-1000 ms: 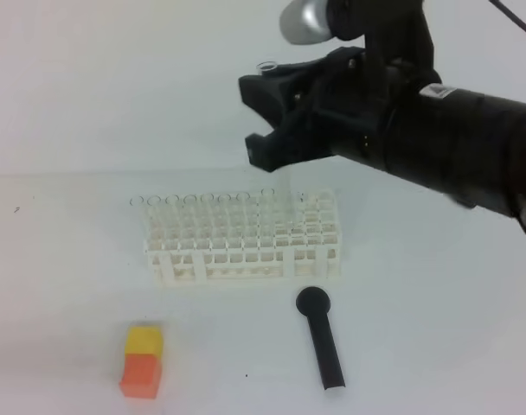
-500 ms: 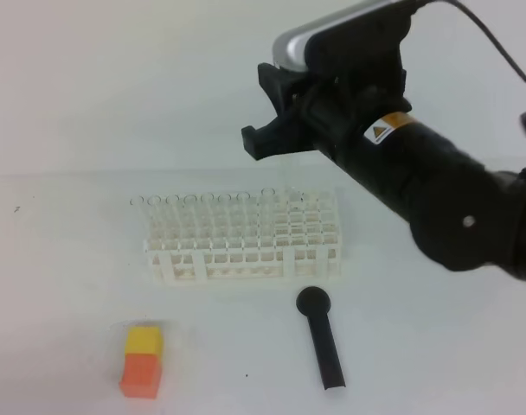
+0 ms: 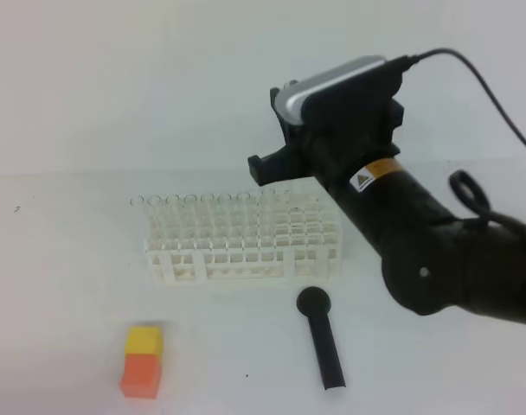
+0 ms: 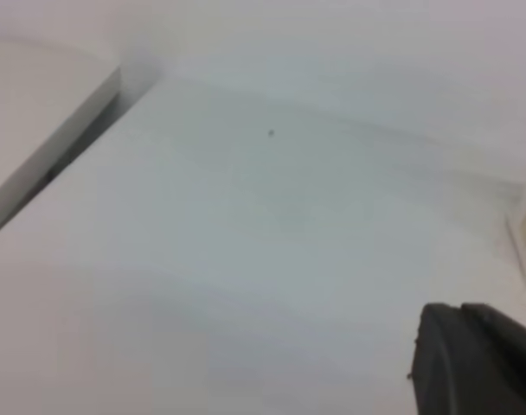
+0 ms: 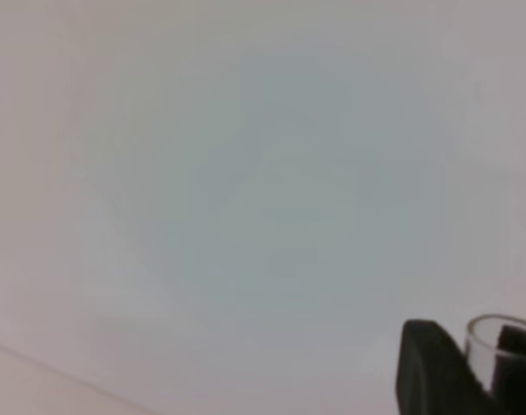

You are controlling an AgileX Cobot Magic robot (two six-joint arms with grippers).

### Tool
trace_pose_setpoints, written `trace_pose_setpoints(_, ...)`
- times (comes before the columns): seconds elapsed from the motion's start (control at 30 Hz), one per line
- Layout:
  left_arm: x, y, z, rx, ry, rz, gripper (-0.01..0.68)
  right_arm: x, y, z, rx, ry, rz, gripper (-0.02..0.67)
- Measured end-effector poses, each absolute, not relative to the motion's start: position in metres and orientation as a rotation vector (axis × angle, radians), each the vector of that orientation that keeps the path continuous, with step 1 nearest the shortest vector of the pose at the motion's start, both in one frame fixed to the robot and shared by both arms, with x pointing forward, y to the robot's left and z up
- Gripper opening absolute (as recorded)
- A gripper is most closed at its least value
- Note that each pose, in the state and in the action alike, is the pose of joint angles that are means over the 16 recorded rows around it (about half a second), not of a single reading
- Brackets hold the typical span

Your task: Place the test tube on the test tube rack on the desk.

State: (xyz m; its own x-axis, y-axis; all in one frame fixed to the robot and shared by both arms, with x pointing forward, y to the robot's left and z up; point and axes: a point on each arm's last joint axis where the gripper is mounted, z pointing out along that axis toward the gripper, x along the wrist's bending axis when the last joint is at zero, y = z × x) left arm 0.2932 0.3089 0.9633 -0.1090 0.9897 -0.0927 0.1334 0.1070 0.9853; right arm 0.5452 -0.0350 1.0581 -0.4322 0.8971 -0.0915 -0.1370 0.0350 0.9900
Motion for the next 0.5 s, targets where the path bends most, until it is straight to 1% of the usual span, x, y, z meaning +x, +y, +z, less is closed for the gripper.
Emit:
trace_pose_setpoints(0.27, 0.291, 0.311, 0.959, 1.201, 1.536, 1.095, -0.001, 0.556, -0.029, 1.026, 0.839, 1.443, 1.488, 0.123)
trace_pose_setpoints(0.5, 0.291, 0.309, 0.958, 1.232, 1.531, 1.087, -0.001, 0.561, -0.022, 1.014, 0.838, 1.441, 1.483, 0.123)
